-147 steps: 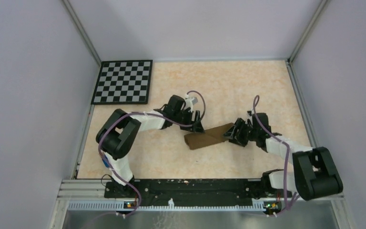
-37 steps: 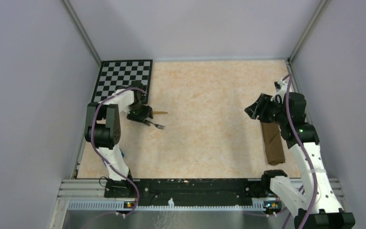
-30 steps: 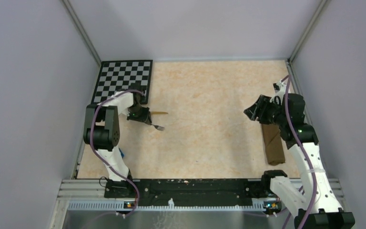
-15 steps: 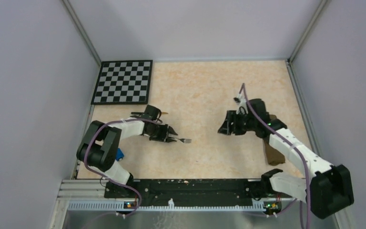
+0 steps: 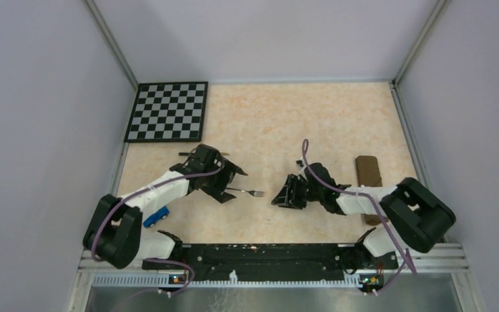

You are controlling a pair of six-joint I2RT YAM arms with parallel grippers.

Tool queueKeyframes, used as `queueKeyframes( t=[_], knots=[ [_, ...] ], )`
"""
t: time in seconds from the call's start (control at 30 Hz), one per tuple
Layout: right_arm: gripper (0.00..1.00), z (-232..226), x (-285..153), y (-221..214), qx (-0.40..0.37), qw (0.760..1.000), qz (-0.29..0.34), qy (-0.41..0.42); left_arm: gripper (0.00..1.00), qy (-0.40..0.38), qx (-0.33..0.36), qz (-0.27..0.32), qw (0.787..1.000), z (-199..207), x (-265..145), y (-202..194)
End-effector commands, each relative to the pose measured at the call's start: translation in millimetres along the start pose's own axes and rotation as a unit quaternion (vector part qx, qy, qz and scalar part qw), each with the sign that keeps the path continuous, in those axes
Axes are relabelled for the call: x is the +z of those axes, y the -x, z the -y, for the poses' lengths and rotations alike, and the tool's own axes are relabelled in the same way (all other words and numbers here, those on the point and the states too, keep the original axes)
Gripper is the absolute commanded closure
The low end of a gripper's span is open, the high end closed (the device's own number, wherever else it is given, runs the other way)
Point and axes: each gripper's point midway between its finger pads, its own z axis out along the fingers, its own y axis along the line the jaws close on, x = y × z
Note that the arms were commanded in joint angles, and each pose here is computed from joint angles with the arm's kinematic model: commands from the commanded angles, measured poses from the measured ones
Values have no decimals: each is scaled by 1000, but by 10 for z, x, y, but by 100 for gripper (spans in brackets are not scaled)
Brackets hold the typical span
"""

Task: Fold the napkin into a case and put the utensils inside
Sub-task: Rotate the fork at the center of the board.

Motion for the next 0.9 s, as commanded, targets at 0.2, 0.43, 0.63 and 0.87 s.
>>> queueKeyframes(
  t=[0.2, 0.43, 0.63, 0.87],
  knots=[
    [76, -319, 656, 183, 22, 998, -2, 61, 7, -90, 511, 107, 848, 303, -208, 340],
    [81, -72, 767, 472, 10, 1000, -6, 17, 13, -66, 610, 88, 785, 644, 114, 474],
    [85, 82, 877, 896, -7, 999, -34, 8, 26, -61, 569, 9, 820, 319, 473, 336],
    [86, -8, 928, 1498, -74, 996, -41, -38, 31, -119, 527, -84, 837, -248, 469, -191]
  ],
)
